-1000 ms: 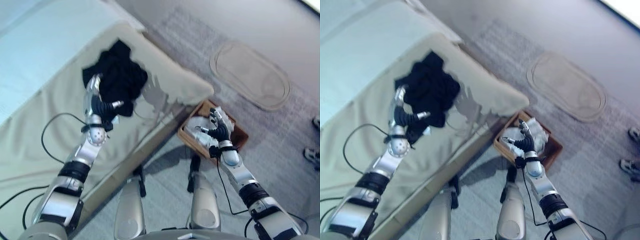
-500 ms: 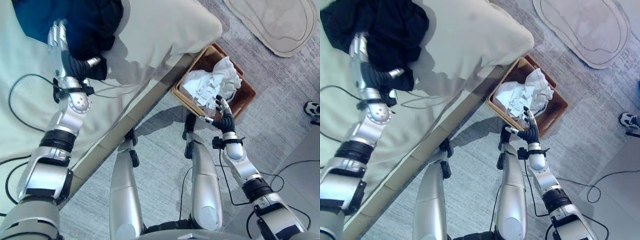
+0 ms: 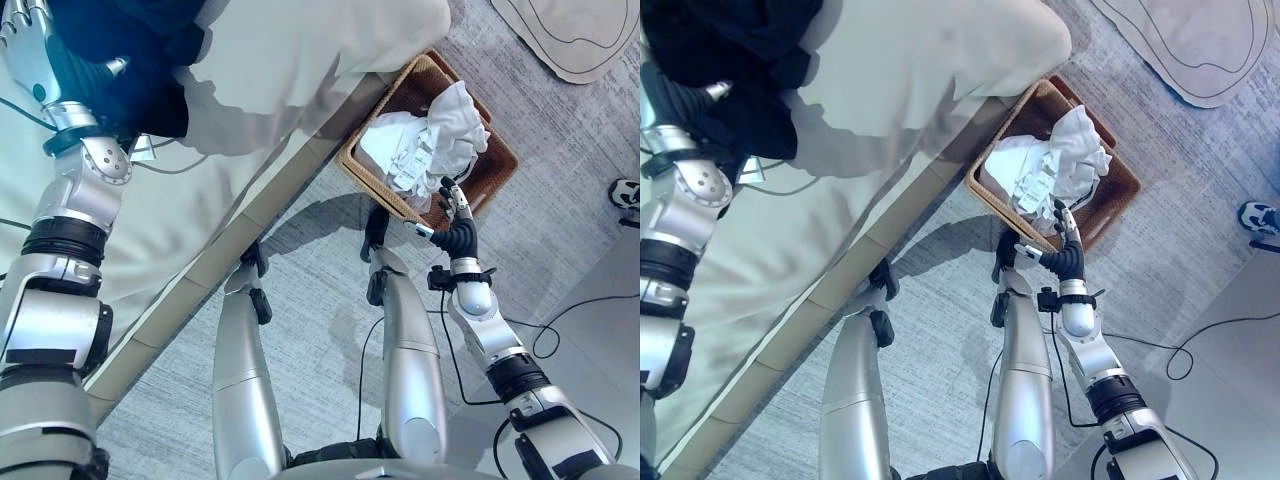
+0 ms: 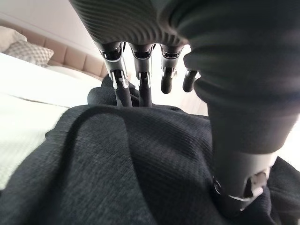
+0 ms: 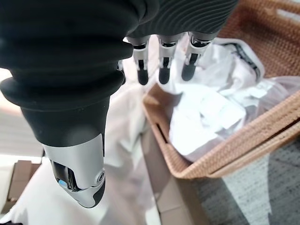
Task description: Pick up clothes into the bucket
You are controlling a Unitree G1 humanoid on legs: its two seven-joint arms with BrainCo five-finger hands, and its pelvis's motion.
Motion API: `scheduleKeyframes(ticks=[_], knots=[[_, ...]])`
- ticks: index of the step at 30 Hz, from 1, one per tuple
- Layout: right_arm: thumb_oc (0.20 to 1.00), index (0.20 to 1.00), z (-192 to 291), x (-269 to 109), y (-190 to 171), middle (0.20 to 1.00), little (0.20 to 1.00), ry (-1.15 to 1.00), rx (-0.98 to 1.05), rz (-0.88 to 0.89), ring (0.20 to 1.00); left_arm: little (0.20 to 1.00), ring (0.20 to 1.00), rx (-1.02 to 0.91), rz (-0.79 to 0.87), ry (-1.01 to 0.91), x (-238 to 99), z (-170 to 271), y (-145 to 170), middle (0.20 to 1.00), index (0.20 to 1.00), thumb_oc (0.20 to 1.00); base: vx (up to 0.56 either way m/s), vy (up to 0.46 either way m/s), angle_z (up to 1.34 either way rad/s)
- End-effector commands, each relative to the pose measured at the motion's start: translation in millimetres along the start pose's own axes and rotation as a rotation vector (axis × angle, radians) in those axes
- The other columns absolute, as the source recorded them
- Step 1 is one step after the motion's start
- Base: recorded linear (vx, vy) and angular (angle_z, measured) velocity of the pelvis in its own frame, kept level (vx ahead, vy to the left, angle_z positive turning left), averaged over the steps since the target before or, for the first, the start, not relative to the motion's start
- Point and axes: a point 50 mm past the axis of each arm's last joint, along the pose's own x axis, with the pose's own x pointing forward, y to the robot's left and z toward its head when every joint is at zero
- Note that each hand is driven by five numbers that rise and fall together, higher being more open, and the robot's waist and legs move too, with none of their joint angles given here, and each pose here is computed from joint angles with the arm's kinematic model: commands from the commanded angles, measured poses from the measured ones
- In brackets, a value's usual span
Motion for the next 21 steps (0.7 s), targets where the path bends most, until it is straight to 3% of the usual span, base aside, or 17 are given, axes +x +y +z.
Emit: scheduleKeyframes(ticks=[1,5,17,18,19,20,21], knots=[[1.000,1.000,7,-7,-18,1.000,1.000,-0.060,0.007,-0.033,1.000,1.000,1.000,0.013,-0.013,-0.023,17,-5,16,1.000,1.000,1.000,0.00,0.000,0.00],[1.000,1.000,8,-3,-19,1.000,1.000,-0.058,-0.003,-0.019,1.000,1.000,1.000,0.040,-0.147,-0.092,17,6,5,1.000,1.000,1.000,0.00,0.016,0.01],[1.000,1.000,14,-1,-17,1.000,1.000,-0.080,0.008,0.032,1.000,1.000,1.000,0.226,-0.401,0.014,22,-8,-15,1.000,1.000,1.000,-0.01,0.016,-0.01],[1.000,1.000,14,-1,-17,1.000,1.000,-0.080,0.009,0.031,1.000,0.956,0.956,0.226,-0.401,0.013,22,-8,-15,0.956,0.956,0.956,0.00,0.000,0.00],[1.000,1.000,12,-2,-17,1.000,1.000,-0.070,0.018,0.039,1.000,0.398,0.398,0.229,-0.421,0.026,23,-8,-16,0.398,0.398,0.398,0.00,0.000,0.00],[1.000,1.000,12,-3,-16,1.000,1.000,-0.068,0.022,0.039,1.000,0.200,0.200,0.226,-0.427,0.027,23,-9,-15,0.200,0.200,0.200,0.00,0.000,0.00],[1.000,1.000,11,-3,-17,1.000,1.000,-0.066,0.024,0.040,1.000,0.200,0.200,0.233,-0.437,0.028,22,-10,-15,0.200,0.200,0.200,0.00,0.000,0.00]])
